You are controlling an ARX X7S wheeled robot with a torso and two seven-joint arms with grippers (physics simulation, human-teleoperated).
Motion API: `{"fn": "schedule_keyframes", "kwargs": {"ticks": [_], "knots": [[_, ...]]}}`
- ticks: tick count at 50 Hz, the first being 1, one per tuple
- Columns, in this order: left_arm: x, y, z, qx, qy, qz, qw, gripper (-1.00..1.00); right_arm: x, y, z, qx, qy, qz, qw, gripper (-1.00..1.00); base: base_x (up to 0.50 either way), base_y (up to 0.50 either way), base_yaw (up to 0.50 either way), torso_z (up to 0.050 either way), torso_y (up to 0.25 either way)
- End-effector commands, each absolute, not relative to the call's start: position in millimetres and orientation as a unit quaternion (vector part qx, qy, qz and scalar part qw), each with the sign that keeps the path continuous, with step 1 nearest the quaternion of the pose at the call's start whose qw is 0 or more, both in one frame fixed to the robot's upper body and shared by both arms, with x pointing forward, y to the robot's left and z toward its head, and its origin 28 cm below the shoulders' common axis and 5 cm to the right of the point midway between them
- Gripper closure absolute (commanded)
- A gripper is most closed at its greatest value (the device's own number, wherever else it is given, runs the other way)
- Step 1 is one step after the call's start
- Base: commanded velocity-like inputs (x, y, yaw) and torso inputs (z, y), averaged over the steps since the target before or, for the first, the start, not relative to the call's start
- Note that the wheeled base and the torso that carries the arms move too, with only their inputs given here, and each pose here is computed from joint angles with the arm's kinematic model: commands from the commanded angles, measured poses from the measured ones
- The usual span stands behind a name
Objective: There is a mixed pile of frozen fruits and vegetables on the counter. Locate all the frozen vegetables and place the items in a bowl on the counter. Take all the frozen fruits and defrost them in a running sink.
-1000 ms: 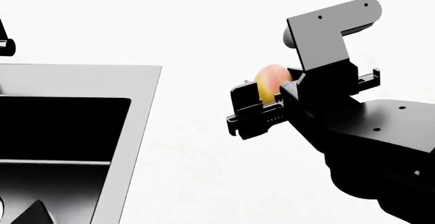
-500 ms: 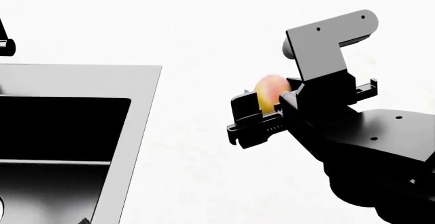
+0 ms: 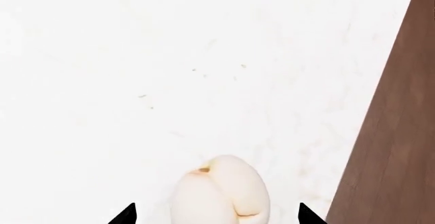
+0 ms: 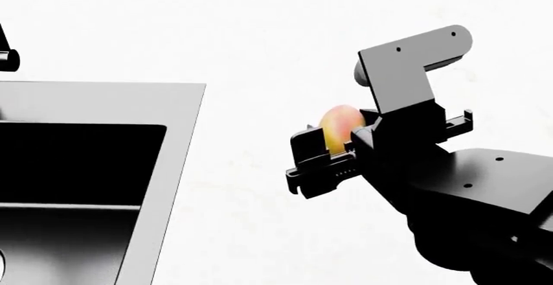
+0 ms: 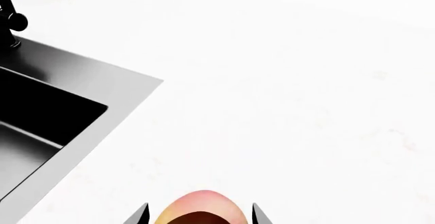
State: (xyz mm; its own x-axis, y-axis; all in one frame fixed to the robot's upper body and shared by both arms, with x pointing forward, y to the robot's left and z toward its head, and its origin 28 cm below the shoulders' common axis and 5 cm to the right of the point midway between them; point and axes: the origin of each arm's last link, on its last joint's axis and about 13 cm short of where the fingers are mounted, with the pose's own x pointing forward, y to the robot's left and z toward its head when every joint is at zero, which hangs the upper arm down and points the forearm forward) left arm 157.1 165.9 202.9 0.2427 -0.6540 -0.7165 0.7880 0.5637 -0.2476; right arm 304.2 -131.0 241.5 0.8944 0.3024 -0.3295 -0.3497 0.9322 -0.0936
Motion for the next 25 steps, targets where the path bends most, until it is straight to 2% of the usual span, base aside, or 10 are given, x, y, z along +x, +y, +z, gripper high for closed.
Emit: {"fn": "schedule_keyframes", "kwargs": {"ticks": [1,17,18,25], "knots": [[158.6,157.9,190.6,0.102,0.430,-0.463,0.769,-1.00,304.8,-131.9,240.2,-0.080,0.149,0.165,0.972,1.00,0.00,0.00,0.00,0.000,0.000],[161.9,155.0,177.5,0.109,0.448,-0.461,0.758,-1.00,301.2,-133.7,233.2,-0.070,0.153,0.169,0.971,1.00,0.00,0.00,0.00,0.000,0.001],[162.4,154.3,178.6,0.108,0.444,-0.459,0.762,1.00,301.0,-133.6,233.0,-0.069,0.153,0.169,0.971,1.00,0.00,-0.01,-0.01,0.000,0.000],[161.9,153.0,182.6,0.111,0.426,-0.461,0.771,1.00,300.6,-134.1,232.4,-0.070,0.155,0.169,0.971,1.00,0.00,0.00,0.00,0.000,0.000]]}}
